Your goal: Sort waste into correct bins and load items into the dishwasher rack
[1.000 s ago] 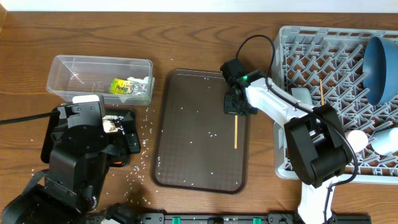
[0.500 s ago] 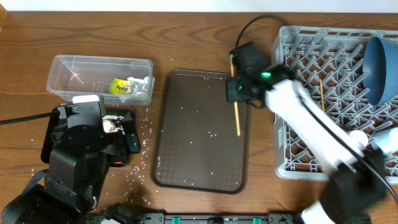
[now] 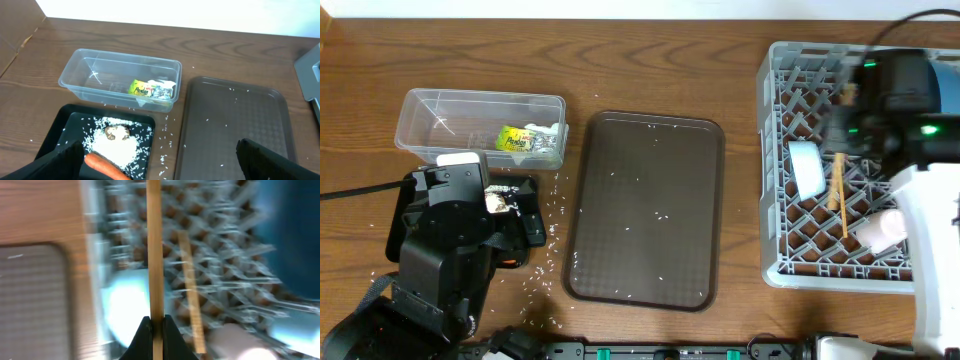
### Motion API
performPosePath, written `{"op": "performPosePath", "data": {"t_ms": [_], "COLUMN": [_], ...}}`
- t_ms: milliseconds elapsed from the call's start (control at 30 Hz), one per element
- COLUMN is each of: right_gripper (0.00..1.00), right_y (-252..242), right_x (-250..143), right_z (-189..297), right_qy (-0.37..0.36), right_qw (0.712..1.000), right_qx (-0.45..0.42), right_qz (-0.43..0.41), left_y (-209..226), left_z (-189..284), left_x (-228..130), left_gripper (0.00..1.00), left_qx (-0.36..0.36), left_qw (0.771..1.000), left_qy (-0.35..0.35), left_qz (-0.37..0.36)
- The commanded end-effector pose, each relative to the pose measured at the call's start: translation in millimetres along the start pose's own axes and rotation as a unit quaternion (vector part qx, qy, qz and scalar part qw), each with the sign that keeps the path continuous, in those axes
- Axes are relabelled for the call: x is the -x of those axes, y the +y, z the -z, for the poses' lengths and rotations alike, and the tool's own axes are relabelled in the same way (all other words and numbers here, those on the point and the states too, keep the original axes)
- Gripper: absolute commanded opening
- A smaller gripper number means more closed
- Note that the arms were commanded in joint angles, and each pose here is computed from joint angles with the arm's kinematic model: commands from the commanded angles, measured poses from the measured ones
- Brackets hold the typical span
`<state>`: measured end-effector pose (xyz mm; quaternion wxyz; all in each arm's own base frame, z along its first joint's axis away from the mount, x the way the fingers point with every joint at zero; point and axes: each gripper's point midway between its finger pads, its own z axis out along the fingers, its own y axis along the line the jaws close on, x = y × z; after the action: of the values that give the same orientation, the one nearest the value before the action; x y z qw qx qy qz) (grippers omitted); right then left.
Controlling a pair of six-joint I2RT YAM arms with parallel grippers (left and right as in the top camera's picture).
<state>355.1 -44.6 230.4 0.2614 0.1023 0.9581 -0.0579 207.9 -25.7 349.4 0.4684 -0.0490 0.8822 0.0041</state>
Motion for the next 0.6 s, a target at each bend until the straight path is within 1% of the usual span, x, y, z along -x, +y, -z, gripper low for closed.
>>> {"op": "performPosePath", "data": {"t_ms": [0, 267, 367, 400, 467, 500, 567], "right_gripper": [0.01, 0.01, 0.01, 0.08, 0.3, 0.35, 0.38], "right_y": [-28, -41, -45, -44, -44, -43, -41], "right_x": [-6, -18, -18, -16, -12, -9, -2], "right_z": [-22, -89, -104, -106, -103, -99, -86], "right_qy": [0.034, 0.107, 0.113, 0.109, 0.101, 0.095, 0.077], "right_qw": [0.998, 0.992, 0.99, 0.991, 0.992, 0.993, 0.994], "right_qx": [-0.027, -0.05, -0.066, -0.064, -0.063, -0.062, -0.058], "right_qz": [0.044, 0.045, 0.048, 0.047, 0.046, 0.046, 0.045], "left_y": [3, 3, 3, 3, 3, 3, 3], "left_z": [2, 2, 2, 2, 2, 2, 2], "left_x": [3, 3, 3, 3, 3, 3, 3], "left_gripper": [0.98, 0.98, 0.98, 0.98, 0.98, 0.98, 0.98], "left_qx": [0.007, 0.007, 0.007, 0.007, 0.007, 0.007, 0.007], "left_qw": [1.0, 1.0, 1.0, 1.0, 1.0, 1.0, 1.0], "left_qy": [-0.005, -0.006, -0.006, -0.005, -0.006, -0.005, -0.005], "left_qz": [0.005, 0.005, 0.005, 0.005, 0.005, 0.005, 0.005]}}
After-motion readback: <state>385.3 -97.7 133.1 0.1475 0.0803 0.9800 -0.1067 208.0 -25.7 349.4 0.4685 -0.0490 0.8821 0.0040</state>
